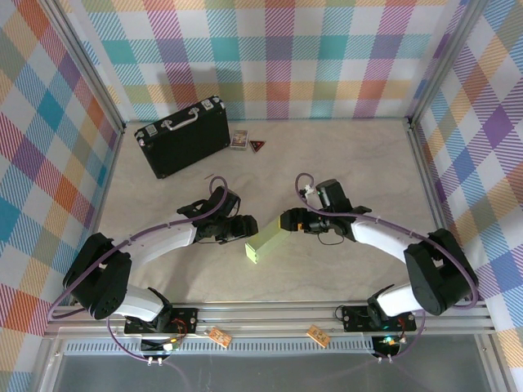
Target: Fold the paper box
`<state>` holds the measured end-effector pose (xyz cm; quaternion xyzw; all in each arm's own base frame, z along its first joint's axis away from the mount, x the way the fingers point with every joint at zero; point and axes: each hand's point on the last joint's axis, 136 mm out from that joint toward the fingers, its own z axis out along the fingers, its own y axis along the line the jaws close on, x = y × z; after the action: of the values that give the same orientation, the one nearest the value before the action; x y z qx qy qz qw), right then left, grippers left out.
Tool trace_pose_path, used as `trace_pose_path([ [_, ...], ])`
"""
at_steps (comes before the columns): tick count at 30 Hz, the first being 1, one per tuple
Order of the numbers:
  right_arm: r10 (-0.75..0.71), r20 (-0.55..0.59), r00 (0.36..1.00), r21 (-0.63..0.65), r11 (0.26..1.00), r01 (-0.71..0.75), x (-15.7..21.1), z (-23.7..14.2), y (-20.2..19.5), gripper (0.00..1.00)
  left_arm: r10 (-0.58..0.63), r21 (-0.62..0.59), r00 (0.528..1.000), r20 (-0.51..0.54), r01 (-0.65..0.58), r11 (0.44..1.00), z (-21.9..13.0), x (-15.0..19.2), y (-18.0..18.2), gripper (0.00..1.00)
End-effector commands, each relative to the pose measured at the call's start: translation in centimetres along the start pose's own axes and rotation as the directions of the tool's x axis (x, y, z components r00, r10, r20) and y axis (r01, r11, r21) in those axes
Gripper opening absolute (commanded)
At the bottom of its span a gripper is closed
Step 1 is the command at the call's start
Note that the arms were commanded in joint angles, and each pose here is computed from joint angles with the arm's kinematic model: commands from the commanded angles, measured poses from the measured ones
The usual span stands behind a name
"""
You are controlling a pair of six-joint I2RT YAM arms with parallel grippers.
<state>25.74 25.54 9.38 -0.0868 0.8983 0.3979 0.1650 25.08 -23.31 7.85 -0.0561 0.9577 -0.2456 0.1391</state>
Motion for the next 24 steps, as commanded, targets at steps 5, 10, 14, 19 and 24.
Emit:
trace_pose_path([
  [5,0.045,-0.048,0.998,0.086,0.995,-0.041,2.1,1.1,-2.7,0.68,0.059,0.076,0.995,0.080,-0.065,0.995,-3.8,-0.7,-1.8,0.75],
  [10,0.051,-0.044,0.998,0.083,0.995,-0.048,1.7,1.4,-2.7,0.66,0.118,0.180,0.992,0.048,-0.124,0.976,-6.1,1.6,-3.2,0.77],
  [14,0.052,-0.049,0.997,0.076,0.996,-0.049,1.7,1.6,-2.6,0.66,0.154,0.179,0.988,-0.011,-0.149,0.972,-6.3,4.5,-2.7,0.78],
  [19,0.057,-0.049,0.997,0.071,0.996,-0.053,1.7,1.8,-2.6,0.65,0.108,0.110,0.993,-0.038,-0.103,0.989,-5.0,6.5,-0.4,0.74],
  [24,0.054,-0.058,0.997,0.070,0.996,-0.050,1.9,1.8,-2.7,0.65,0.054,0.019,0.999,-0.006,-0.054,0.998,-4.4,6.3,1.9,0.68],
])
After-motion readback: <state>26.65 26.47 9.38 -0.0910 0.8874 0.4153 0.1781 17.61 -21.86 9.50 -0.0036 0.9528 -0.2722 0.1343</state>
